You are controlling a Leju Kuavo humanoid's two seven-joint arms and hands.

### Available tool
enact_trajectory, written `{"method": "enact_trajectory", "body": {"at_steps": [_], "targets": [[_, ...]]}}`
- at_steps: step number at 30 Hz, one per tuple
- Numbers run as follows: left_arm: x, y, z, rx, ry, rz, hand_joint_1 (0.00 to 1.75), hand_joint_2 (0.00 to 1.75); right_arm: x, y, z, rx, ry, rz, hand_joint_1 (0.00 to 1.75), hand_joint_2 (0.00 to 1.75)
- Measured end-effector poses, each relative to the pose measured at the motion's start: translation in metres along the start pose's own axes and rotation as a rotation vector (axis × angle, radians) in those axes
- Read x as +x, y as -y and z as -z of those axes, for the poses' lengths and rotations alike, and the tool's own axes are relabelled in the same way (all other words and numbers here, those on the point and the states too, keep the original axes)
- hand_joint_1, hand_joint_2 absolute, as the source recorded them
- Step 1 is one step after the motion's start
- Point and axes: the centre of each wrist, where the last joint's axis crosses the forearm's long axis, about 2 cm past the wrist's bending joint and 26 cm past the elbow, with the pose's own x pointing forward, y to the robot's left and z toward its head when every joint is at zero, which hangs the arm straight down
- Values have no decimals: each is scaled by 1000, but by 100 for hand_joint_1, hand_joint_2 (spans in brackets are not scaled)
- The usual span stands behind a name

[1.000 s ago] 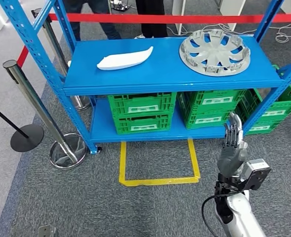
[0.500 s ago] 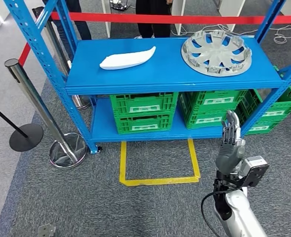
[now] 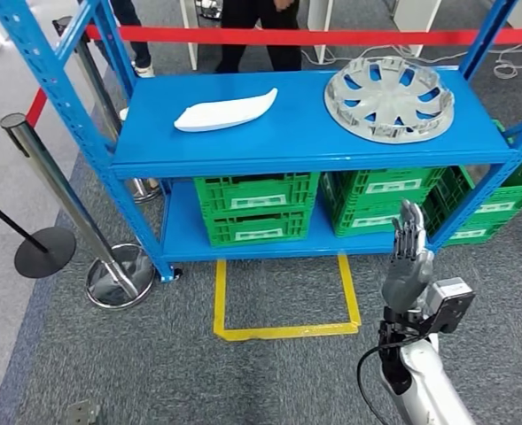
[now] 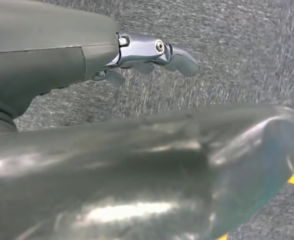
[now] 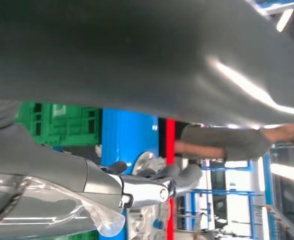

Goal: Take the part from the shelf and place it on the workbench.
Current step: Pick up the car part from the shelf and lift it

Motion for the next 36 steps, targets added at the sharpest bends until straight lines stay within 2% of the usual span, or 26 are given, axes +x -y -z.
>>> {"method": "enact_trajectory", "body": {"at_steps": [36], "targets": [[3, 2, 1, 2, -4, -8, 0, 0, -4, -1, 6, 22, 1, 10, 0, 0]]}}
